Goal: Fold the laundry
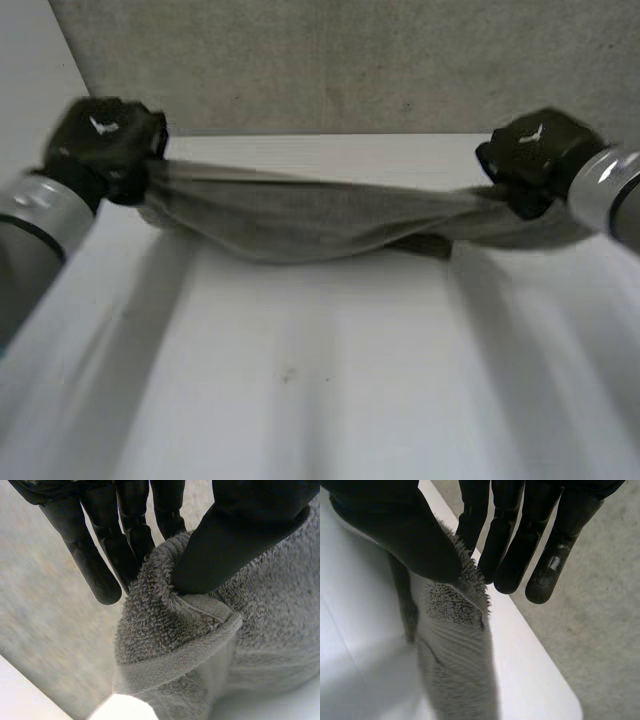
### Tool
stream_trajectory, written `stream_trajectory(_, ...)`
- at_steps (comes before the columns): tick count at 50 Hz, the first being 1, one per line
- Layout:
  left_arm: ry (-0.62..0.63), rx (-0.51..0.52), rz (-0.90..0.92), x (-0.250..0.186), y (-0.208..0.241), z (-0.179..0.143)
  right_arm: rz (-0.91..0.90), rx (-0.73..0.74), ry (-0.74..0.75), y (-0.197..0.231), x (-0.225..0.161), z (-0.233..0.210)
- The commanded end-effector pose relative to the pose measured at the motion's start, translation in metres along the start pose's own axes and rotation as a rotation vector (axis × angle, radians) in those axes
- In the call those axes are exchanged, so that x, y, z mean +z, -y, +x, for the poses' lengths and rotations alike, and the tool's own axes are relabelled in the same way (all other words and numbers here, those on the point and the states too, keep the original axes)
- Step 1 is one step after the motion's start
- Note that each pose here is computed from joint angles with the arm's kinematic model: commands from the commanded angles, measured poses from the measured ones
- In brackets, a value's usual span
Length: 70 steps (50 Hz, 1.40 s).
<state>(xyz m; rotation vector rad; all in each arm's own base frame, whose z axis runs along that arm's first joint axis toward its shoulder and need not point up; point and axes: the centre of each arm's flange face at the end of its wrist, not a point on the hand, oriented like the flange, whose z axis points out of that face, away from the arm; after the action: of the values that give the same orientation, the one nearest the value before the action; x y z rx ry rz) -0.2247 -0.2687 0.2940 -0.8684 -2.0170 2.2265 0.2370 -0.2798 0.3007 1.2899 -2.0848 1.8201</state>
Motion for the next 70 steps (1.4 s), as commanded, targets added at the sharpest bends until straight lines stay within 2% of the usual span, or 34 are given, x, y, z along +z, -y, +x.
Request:
stream_trajectory(1, -0.137, 0.149, -0.259, -0.028, 0.013, -0.001, -0.172, -0.194, 0.17, 0.001, -0.01, -0.002)
stream_trajectory(4, -0.164, 0.166, -0.309, -0.024, 0.003, 0.002, -0.19, -0.203, 0.197, -0.006, -0.004, -0.008)
stream_trajectory(6, -0.206, 0.195, -0.397, -0.012, -0.025, 0.01, -0.247, -0.193, 0.256, -0.025, 0.007, -0.02)
stream_trajectory(13, -0.274, 0.252, -0.546, 0.006, -0.079, 0.028, -0.347, -0.185, 0.358, -0.059, 0.025, -0.045)
stream_trajectory(15, -0.274, 0.259, -0.554, 0.015, -0.09, 0.03, -0.364, -0.187, 0.364, -0.068, 0.033, -0.049)
stream_trajectory(18, -0.239, 0.272, -0.503, 0.039, -0.099, 0.031, -0.329, -0.212, 0.292, -0.071, 0.052, -0.045)
stream_trajectory(20, -0.144, 0.289, -0.366, 0.073, -0.089, 0.021, -0.218, -0.257, 0.13, -0.052, 0.075, -0.031)
stream_trajectory(21, -0.144, 0.289, -0.366, 0.074, -0.088, 0.021, -0.218, -0.257, 0.129, -0.052, 0.075, -0.031)
stream_trajectory(22, -0.087, 0.302, -0.269, 0.092, -0.073, 0.014, -0.133, -0.277, 0.013, -0.034, 0.086, -0.018)
stream_trajectory(23, -0.086, 0.302, -0.268, 0.092, -0.073, 0.014, -0.132, -0.277, 0.011, -0.033, 0.086, -0.018)
stream_trajectory(25, 0.064, 0.319, -0.029, 0.124, -0.023, -0.008, 0.103, -0.289, -0.281, 0.018, 0.101, 0.022)
stream_trajectory(26, 0.065, 0.319, -0.028, 0.124, -0.023, -0.008, 0.104, -0.289, -0.282, 0.018, 0.101, 0.022)
stream_trajectory(28, 0.237, 0.291, 0.263, 0.14, 0.045, -0.029, 0.372, -0.288, -0.554, 0.071, 0.096, 0.062)
stream_trajectory(29, 0.238, 0.291, 0.265, 0.14, 0.045, -0.029, 0.374, -0.288, -0.556, 0.071, 0.096, 0.062)
stream_trajectory(30, 0.305, 0.253, 0.396, 0.142, 0.073, -0.036, 0.476, -0.293, -0.654, 0.091, 0.086, 0.075)
stream_trajectory(31, 0.306, 0.253, 0.397, 0.142, 0.073, -0.036, 0.477, -0.293, -0.655, 0.092, 0.086, 0.075)
stream_trajectory(33, 0.388, 0.168, 0.582, 0.134, 0.11, -0.05, 0.595, -0.302, -0.756, 0.112, 0.069, 0.086)
stream_trajectory(35, 0.392, 0.139, 0.606, 0.131, 0.115, -0.052, 0.609, -0.309, -0.746, 0.112, 0.065, 0.084)
stream_trajectory(39, 0.339, 0.112, 0.517, 0.13, 0.093, -0.043, 0.595, -0.321, -0.689, 0.103, 0.064, 0.074)
stream_trajectory(41, 0.287, 0.105, 0.396, 0.131, 0.058, -0.031, 0.552, -0.322, -0.62, 0.088, 0.067, 0.059)
stream_trajectory(42, 0.287, 0.105, 0.396, 0.131, 0.058, -0.03, 0.552, -0.322, -0.619, 0.088, 0.067, 0.059)
stream_trajectory(44, 0.238, 0.102, 0.27, 0.128, 0.015, -0.018, 0.492, -0.323, -0.54, 0.066, 0.07, 0.04)
stream_trajectory(47, 0.217, 0.102, 0.203, 0.125, -0.008, -0.013, 0.467, -0.323, -0.492, 0.053, 0.072, 0.03)
stream_trajectory(49, 0.173, 0.096, 0.082, 0.115, -0.049, -0.001, 0.395, -0.316, -0.375, 0.022, 0.079, 0.003)
stream_trajectory(50, 0.173, 0.096, 0.081, 0.115, -0.05, -0.001, 0.395, -0.316, -0.375, 0.022, 0.079, 0.003)
stream_trajectory(52, 0.111, 0.091, -0.011, 0.102, -0.085, 0.017, 0.28, -0.302, -0.235, -0.02, 0.085, -0.03)
stream_trajectory(53, 0.111, 0.091, -0.012, 0.102, -0.085, 0.017, 0.28, -0.302, -0.234, -0.02, 0.085, -0.03)
stream_trajectory(55, 0.035, 0.093, -0.079, 0.088, -0.114, 0.035, 0.141, -0.276, -0.098, -0.066, 0.09, -0.064)
stream_trajectory(56, 0.035, 0.092, -0.079, 0.087, -0.115, 0.035, 0.14, -0.276, -0.097, -0.066, 0.09, -0.064)
stream_trajectory(60, -0.034, 0.088, -0.141, 0.067, -0.14, 0.052, -0.017, -0.237, 0.055, -0.112, 0.085, -0.098)
stream_trajectory(64, -0.05, 0.082, -0.174, 0.056, -0.145, 0.055, -0.054, -0.19, 0.09, -0.122, 0.081, -0.104)
stream_trajectory(66, -0.046, 0.08, -0.181, 0.052, -0.145, 0.053, -0.064, -0.142, 0.094, -0.123, 0.08, -0.105)
stream_trajectory(70, -0.015, 0.078, -0.175, 0.041, -0.135, 0.038, -0.068, 0.067, 0.078, -0.123, 0.08, -0.096)
